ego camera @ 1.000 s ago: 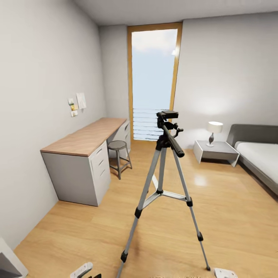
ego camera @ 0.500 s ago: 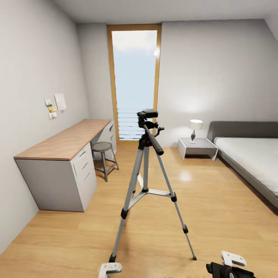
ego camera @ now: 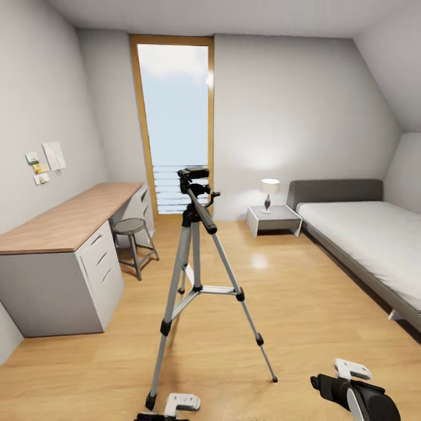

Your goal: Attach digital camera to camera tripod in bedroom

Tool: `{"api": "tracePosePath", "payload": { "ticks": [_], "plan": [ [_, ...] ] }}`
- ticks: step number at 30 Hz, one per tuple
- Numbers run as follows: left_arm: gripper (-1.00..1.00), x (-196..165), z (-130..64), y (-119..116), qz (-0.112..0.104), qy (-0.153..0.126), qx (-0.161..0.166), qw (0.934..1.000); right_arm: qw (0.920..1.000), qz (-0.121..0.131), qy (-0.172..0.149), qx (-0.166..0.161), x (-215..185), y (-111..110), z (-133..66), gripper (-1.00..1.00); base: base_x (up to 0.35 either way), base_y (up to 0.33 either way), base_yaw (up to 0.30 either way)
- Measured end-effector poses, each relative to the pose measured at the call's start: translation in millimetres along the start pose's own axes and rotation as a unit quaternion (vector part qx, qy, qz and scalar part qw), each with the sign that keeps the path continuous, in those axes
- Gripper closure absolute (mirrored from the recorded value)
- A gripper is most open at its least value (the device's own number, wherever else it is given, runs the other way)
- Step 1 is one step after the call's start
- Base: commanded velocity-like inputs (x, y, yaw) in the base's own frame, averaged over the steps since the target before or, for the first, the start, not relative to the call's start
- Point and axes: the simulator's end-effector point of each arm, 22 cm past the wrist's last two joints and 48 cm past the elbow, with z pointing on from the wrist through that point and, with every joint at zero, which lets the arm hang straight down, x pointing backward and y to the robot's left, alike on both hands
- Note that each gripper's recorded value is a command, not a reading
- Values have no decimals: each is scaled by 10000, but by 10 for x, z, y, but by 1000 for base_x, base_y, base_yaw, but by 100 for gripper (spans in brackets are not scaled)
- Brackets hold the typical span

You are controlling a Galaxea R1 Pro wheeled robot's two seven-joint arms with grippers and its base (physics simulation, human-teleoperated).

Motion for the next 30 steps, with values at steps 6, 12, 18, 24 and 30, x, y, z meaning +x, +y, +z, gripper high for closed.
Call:
{"api": "tracePosePath", "payload": {
  "ticks": [6, 12, 18, 24, 30],
  "plan": [
    [-100, -246, -56, -14, 114, 120, -15, 9999, 9998, 47, 148, -81, -278, 97, -74, -100, 0, 0, -268],
    [-100, -359, -42, -12, 209, 316, 4, 9993, 9997, 63, 186, -108, -396, 125, -90, -100, 0, 0, -268],
    [-100, -609, 1, 15, 313, 309, -18, 9990, 9998, 74, 131, -117, -447, 129, -92, -100, 0, 0, -268],
    [-100, -692, 102, 97, 347, 403, -105, 9985, 9996, 81, -247, -146, -655, 158, -174, -100, 0, 0, -253],
    [-100, -651, 224, 180, 322, 485, -177, 9981, 9980, 96, -595, -186, -874, 193, -241, -100, 0, 0, -148]
  ]
}}
